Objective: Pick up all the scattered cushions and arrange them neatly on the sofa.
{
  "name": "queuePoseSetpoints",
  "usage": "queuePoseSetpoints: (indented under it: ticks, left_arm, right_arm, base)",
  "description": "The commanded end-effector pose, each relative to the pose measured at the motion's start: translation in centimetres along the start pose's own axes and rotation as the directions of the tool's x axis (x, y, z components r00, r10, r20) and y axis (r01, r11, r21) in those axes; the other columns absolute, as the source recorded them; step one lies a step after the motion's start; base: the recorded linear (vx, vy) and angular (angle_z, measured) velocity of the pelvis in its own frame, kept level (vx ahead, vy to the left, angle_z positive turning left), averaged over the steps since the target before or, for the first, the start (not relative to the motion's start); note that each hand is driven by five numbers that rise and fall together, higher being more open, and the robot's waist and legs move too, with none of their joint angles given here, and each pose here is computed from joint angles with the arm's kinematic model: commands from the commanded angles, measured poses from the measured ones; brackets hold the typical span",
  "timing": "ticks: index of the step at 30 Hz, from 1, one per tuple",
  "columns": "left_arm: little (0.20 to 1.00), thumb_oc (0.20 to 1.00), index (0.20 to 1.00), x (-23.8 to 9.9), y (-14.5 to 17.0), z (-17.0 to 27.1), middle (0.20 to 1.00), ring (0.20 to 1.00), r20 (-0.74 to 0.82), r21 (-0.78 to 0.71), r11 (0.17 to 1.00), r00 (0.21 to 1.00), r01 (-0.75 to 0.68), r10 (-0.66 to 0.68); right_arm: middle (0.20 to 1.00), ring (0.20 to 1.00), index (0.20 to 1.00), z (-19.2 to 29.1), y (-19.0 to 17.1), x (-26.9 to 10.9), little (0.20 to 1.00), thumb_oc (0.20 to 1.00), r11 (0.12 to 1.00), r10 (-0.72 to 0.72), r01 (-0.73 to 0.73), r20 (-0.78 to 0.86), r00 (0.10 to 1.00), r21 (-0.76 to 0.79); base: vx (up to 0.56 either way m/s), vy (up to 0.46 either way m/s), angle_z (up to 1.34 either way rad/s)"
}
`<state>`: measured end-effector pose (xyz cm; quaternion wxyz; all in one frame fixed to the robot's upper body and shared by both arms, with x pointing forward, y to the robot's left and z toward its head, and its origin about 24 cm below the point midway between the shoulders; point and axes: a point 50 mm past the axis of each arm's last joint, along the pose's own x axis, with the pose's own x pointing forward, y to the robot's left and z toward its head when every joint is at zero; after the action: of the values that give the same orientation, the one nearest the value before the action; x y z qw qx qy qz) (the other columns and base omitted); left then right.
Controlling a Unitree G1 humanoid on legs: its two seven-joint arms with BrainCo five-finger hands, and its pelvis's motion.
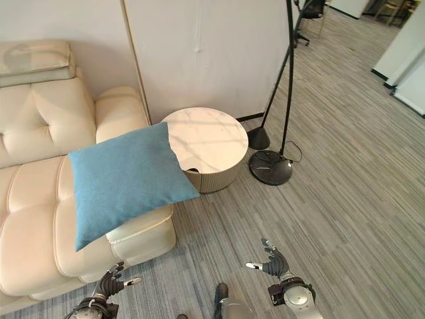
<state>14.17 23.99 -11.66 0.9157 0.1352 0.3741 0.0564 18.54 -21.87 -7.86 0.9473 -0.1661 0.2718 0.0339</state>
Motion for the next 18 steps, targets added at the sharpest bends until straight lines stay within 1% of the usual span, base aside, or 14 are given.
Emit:
queuePoseSetpoints:
  ticks: [1,7,10,15,18]
  left_arm:
    - [1.0,1.0,1.0,0.7,0.3,2.3,1.0,1.0,0.099,-0.008,1.0,0.995,-0.012,0.013]
    - [1.0,1.0,1.0,0.7,0.1,2.3,1.0,1.0,0.1,-0.011,1.0,0.995,0.0,0.001]
    - [1.0,1.0,1.0,0.5,-0.1,1.9,1.0,1.0,0.087,-0.02,1.0,0.996,0.007,-0.005]
    - [1.0,1.0,1.0,0.5,-0.1,2.1,1.0,1.0,0.091,-0.012,1.0,0.996,0.005,-0.004]
    - [1.0,1.0,1.0,0.5,-0.1,2.4,1.0,1.0,0.109,-0.031,1.0,0.994,0.006,-0.003]
  right_arm:
    - [1.0,1.0,1.0,1.7,-0.3,0.1,1.0,1.0,1.0,-0.011,0.011,0.09,0.996,-0.008]
    - [1.0,1.0,1.0,1.2,-0.8,-0.2,1.0,1.0,1.0,-0.008,0.01,0.075,0.997,-0.021]
    - [1.0,1.0,1.0,0.9,-0.9,-0.2,1.0,1.0,0.999,0.002,0.001,0.059,0.998,-0.051]
    - [1.0,1.0,1.0,0.6,-1.3,-0.4,1.0,1.0,0.999,-0.021,0.023,0.047,0.999,-0.047]
    - [1.0,1.0,1.0,0.5,-1.7,-0.2,1.0,1.0,0.997,-0.024,0.027,0.033,0.999,-0.078]
  base:
    - [0.08,-0.179,-0.01]
    - [0.05,-0.11,0.34]
    - [0.07,0.034,0.2]
    - [0.14,0.179,0.06]
    - [0.15,0.416,-0.03]
